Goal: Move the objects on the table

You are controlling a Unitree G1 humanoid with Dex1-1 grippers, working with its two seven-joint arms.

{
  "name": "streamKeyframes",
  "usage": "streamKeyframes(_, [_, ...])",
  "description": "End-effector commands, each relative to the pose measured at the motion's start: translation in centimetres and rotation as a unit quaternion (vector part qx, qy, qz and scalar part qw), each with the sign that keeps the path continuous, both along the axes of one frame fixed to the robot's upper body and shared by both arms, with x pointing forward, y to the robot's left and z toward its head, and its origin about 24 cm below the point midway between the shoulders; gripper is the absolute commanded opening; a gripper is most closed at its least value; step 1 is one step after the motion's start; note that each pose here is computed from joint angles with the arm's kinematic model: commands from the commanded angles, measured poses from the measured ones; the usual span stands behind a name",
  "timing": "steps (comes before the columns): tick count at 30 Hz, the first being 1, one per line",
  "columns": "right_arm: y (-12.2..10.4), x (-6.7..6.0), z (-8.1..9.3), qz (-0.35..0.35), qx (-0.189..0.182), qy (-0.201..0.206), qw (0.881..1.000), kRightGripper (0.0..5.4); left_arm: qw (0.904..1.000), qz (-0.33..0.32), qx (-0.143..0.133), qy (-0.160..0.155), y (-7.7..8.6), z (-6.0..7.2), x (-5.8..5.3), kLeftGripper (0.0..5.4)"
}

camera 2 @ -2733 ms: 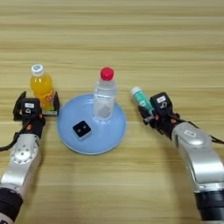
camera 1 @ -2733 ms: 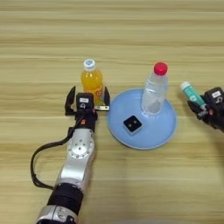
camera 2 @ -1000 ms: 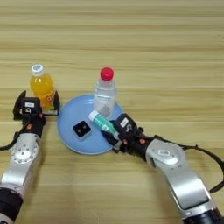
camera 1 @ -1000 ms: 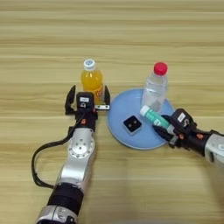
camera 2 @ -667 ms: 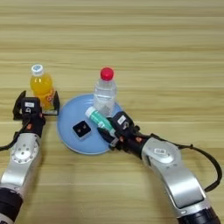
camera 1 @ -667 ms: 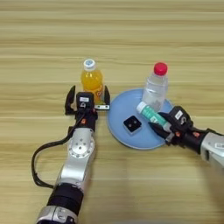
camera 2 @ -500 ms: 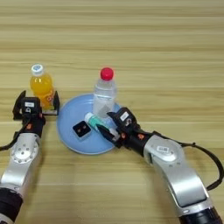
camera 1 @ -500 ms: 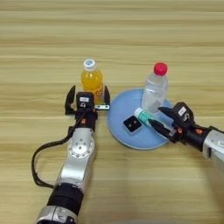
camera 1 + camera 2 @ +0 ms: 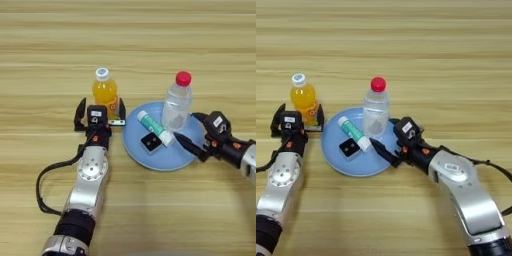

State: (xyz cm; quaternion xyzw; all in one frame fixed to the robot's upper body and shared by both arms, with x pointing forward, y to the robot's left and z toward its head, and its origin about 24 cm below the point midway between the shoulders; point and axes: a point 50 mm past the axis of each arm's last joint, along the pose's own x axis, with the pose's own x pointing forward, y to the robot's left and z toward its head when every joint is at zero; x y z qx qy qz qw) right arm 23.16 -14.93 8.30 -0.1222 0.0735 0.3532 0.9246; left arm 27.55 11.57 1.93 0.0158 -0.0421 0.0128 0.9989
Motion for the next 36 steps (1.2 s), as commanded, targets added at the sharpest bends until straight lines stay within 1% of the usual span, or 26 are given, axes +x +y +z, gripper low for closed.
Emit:
streamKeyframes(1, [-0.8, 0.1, 0.8, -0.015, -0.004, -0.012, 1.000, 4.57, 1.0000, -0.003, -0.006, 0.007, -0.6, -0.2, -0.1, 5.40])
streamKeyframes(5, [-1.0, 0.7, 1.4, -0.045, 0.018, -0.021, 0.999, 5.02, 1.0000, -0.003, -0.006, 0.007, -0.6, -0.2, -0.1, 5.40])
streamKeyframes(8, [-0.7, 1.5, 1.5, -0.065, 0.040, -0.032, 0.997, 5.34, 0.9999, -0.003, -0.006, 0.007, -0.7, -0.2, -0.1, 5.40])
streamKeyframes(10, [-0.1, 1.9, 1.5, -0.072, 0.053, -0.039, 0.995, 5.37, 0.9999, -0.003, -0.006, 0.007, -0.7, -0.2, -0.1, 5.40])
streamKeyframes(18, [1.4, 2.5, 1.5, -0.070, 0.081, -0.056, 0.993, 5.37, 0.9999, -0.004, -0.006, 0.007, -0.7, -0.2, -0.1, 5.40])
streamKeyframes(25, [2.7, 3.1, 1.2, -0.060, 0.087, -0.059, 0.993, 5.37, 0.9999, -0.004, -0.006, 0.008, -0.7, -0.2, 0.0, 5.40])
streamKeyframes(29, [2.9, 3.7, 1.0, -0.066, 0.081, -0.068, 0.992, 5.37, 0.9999, -0.004, -0.006, 0.008, -0.7, -0.3, 0.0, 5.40])
streamKeyframes(34, [3.4, 4.8, 0.0, -0.073, 0.087, -0.060, 0.992, 5.37, 0.9999, -0.004, -0.006, 0.008, -0.7, -0.3, 0.0, 5.40])
streamKeyframes(36, [3.4, 5.3, -0.4, -0.081, 0.075, -0.066, 0.992, 5.37, 0.9999, -0.004, -0.006, 0.008, -0.7, -0.3, 0.0, 5.40])
